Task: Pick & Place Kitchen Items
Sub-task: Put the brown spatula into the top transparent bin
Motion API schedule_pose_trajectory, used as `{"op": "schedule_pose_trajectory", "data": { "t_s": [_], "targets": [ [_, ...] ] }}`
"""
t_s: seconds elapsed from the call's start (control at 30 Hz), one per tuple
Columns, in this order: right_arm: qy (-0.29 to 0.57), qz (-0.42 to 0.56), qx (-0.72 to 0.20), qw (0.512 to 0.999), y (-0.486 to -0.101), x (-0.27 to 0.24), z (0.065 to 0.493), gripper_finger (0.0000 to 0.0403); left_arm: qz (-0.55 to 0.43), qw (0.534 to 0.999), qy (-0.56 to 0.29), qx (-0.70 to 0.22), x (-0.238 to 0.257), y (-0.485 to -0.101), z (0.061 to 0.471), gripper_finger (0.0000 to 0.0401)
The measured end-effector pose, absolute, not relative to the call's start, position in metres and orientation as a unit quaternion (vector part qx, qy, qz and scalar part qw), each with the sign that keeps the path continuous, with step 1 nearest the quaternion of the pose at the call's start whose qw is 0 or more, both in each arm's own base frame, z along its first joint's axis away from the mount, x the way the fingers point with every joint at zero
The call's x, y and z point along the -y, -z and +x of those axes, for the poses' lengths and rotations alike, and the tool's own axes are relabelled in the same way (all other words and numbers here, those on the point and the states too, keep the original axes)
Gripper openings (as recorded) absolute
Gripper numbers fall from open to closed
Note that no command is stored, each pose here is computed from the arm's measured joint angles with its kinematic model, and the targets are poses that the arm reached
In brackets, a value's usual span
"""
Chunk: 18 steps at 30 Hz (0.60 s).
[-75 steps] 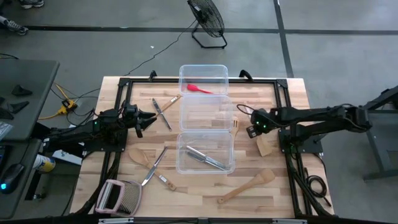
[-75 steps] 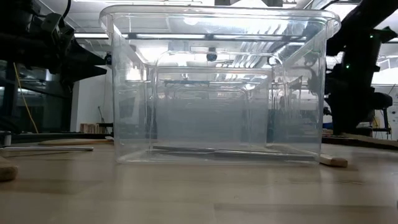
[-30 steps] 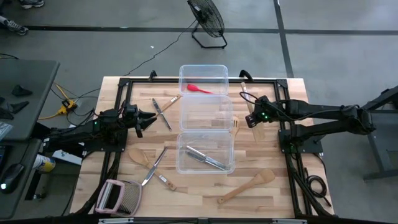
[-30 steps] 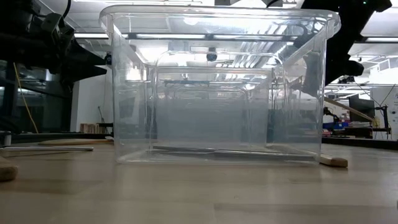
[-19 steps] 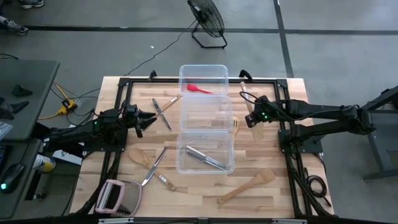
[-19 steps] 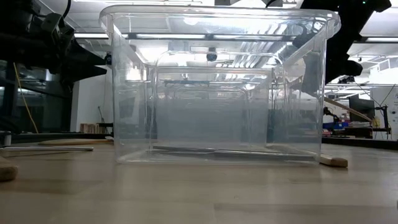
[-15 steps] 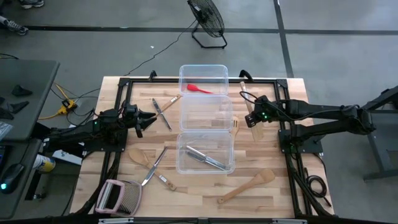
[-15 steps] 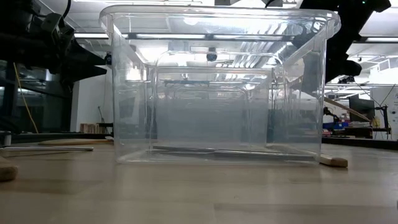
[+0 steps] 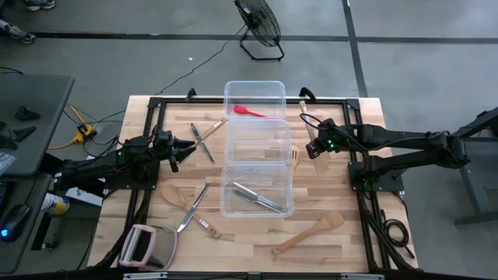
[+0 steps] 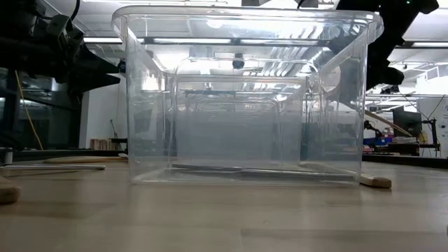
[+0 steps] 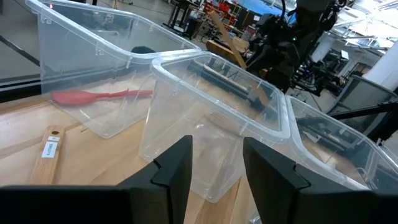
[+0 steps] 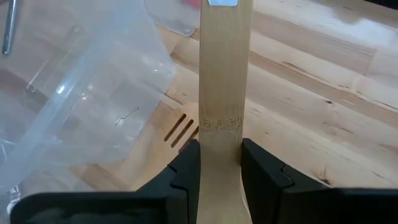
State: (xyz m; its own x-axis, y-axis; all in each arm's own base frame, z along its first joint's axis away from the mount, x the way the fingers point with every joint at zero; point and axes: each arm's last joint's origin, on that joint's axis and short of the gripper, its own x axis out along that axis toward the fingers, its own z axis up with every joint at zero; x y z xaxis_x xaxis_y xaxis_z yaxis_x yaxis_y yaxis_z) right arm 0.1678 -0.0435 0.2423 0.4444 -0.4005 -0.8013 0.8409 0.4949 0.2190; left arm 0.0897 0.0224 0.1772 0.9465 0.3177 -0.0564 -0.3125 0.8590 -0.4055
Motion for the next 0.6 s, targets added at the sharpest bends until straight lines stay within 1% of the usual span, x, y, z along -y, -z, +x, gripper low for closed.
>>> {"op": "schedule_pose_trajectory", "data": {
  "t_s": [0.17, 0.6],
  "targets": [
    [0.392, 0.292, -0.345, 0.801, -0.255, 0.046, 0.171, 0.0082, -0.209, 0.964, -0.164, 0.006, -0.022, -0.177, 0.090, 0.0143],
    [0.394, 0.183, -0.354, 0.828, -0.297, 0.072, 0.195, 0.0082, -0.209, 0.964, -0.164, 0.006, -0.022, -0.177, 0.090, 0.0143]
  ]
}}
